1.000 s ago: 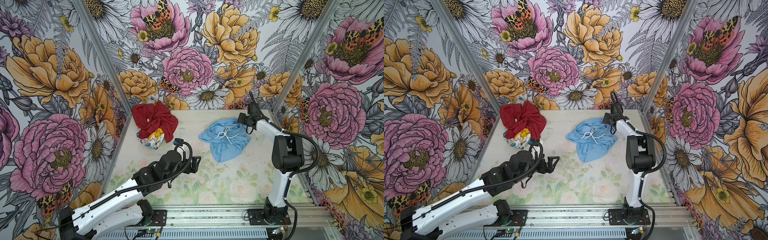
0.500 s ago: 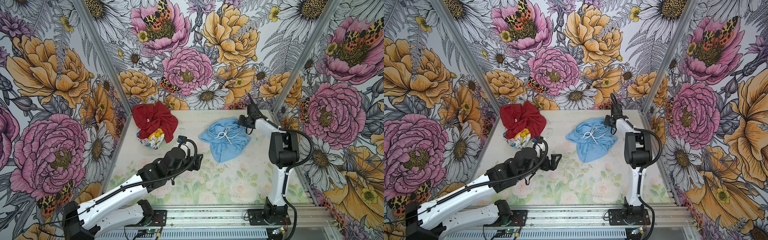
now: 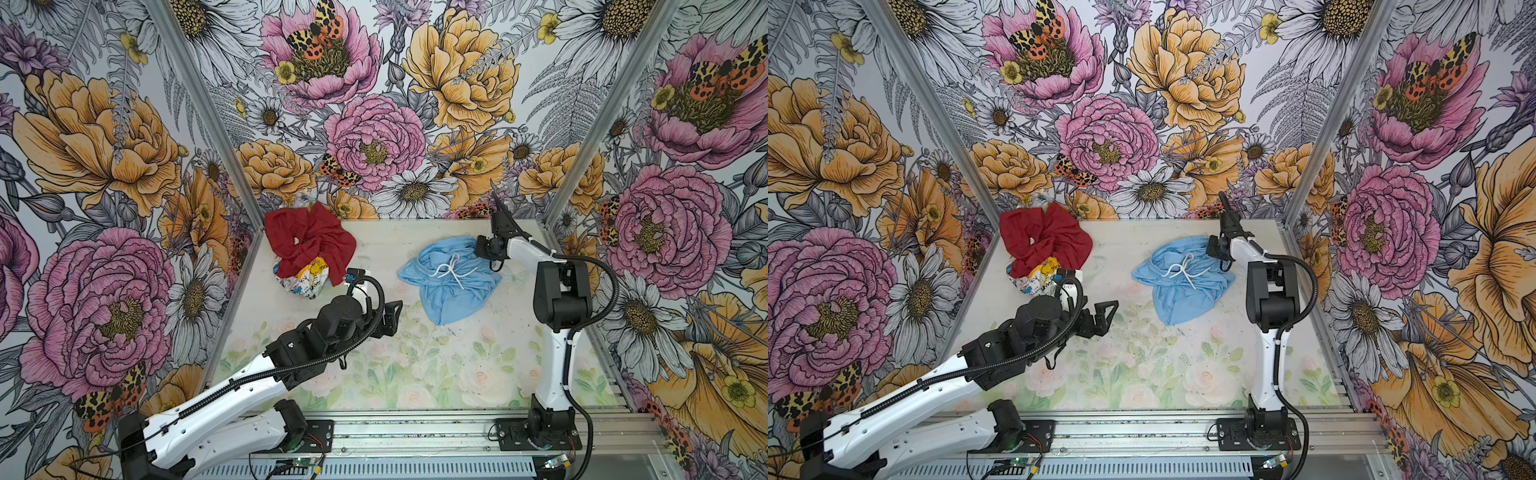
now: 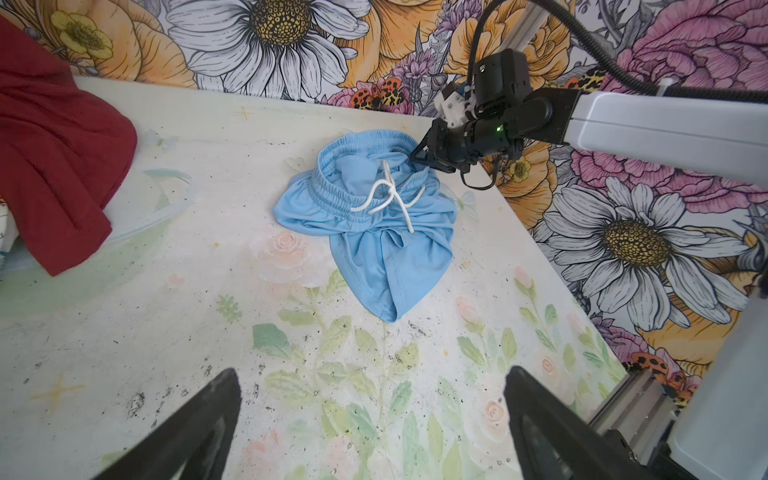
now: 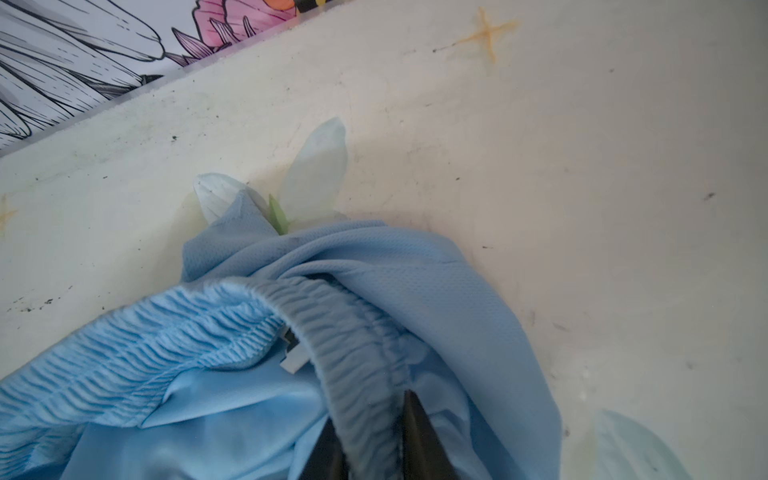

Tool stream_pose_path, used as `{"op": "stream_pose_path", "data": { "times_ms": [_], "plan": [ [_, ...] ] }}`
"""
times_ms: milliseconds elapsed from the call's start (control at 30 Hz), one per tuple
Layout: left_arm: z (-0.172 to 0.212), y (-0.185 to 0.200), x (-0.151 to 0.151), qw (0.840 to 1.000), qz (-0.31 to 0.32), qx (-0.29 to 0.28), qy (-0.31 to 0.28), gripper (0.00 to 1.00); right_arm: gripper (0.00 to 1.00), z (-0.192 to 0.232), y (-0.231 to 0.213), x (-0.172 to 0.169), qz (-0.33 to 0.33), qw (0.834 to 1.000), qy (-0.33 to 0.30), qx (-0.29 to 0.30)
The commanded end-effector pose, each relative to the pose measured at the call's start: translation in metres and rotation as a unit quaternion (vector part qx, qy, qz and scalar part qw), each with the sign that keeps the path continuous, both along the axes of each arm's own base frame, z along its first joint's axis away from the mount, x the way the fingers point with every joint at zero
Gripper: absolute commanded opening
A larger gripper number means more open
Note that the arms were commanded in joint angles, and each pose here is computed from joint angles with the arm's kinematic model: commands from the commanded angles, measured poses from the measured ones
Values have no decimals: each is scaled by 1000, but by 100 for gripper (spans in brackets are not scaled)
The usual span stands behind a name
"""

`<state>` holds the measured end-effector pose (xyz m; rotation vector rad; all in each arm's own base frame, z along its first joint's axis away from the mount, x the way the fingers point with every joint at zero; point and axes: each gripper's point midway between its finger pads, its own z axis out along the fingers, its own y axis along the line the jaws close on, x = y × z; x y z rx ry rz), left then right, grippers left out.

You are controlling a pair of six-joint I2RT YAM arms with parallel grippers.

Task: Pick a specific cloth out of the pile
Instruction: 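Grasp the shorts' waistband with the right gripper and lift them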

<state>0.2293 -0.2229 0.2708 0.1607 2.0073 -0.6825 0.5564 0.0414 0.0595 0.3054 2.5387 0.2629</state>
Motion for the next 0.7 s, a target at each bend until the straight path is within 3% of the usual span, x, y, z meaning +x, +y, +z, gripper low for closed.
{"op": "stream_pose_path", "data": {
  "times_ms": [0,100,333,533,667],
  "plan": [
    [9,5,-2,999,11,-26,-18,99,0,24,9,6,14,1000,-12,11],
    [10,6,-1,1000,7,-15,-26,99,0,71,12,8,21,998,-57,10],
    [22,2,7,999,-8,20,-40,99,0,255,11,1,30,977,-212,-6],
    [20,-3,13,999,-20,26,-33,99,0,434,-24,-22,-16,923,-376,-82],
    [13,-3,12,999,-22,29,-30,99,0,507,-54,-51,-74,877,-460,-116]
  ]
}}
